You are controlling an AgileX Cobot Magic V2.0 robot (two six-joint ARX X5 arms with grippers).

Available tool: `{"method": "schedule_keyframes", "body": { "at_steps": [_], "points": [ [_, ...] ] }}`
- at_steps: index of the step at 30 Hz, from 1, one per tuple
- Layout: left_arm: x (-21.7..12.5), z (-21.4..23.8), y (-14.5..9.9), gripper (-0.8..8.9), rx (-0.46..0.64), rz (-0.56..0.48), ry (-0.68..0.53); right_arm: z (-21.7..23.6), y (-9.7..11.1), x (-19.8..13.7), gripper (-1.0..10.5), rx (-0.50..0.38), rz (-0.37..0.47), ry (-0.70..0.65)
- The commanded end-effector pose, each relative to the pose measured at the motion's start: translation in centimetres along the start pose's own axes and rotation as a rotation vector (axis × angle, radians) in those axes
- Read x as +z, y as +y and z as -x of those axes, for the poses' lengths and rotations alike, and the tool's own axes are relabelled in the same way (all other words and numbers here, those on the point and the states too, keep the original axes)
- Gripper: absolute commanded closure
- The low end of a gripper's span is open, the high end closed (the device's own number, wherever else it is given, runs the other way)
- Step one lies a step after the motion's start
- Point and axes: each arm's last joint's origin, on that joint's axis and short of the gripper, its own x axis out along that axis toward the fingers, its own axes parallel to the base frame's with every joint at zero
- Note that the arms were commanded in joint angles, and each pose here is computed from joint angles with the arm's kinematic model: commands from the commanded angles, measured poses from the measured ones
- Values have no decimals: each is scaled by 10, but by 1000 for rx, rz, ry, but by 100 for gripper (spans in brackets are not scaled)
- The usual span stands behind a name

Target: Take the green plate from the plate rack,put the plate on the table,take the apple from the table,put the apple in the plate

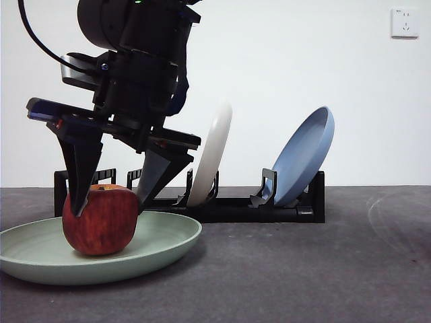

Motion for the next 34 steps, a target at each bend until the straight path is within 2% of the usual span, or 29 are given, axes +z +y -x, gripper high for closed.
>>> {"method": "schedule_keyframes", "body": {
  "at_steps": [1, 4, 11, 16, 25, 28, 34],
  "points": [
    [-1, 0, 0, 500, 2, 6, 0, -12, -3, -1, 502, -11, -19, 24],
    [-1, 0, 0, 500, 2, 6, 0, -12, -3, -1, 407, -16, -23, 23],
    [-1, 0, 0, 499, 2, 6, -1, -9, -3, -1, 406, -22, -23, 34],
    [-1, 0, 0, 500, 3, 6, -1, 13, -1, 6, 407, -29, -21, 78],
    [-1, 0, 3, 499, 81, 5, -13, 122, 7, 22, 410, -17, 63, -6],
    [0, -1, 3, 500, 110, 5, -14, 163, 7, 14, 410, -20, 84, -22],
    [5, -8, 3, 499, 147, 1, 4, 241, 7, -13, 411, -8, 92, -199]
  ]
}}
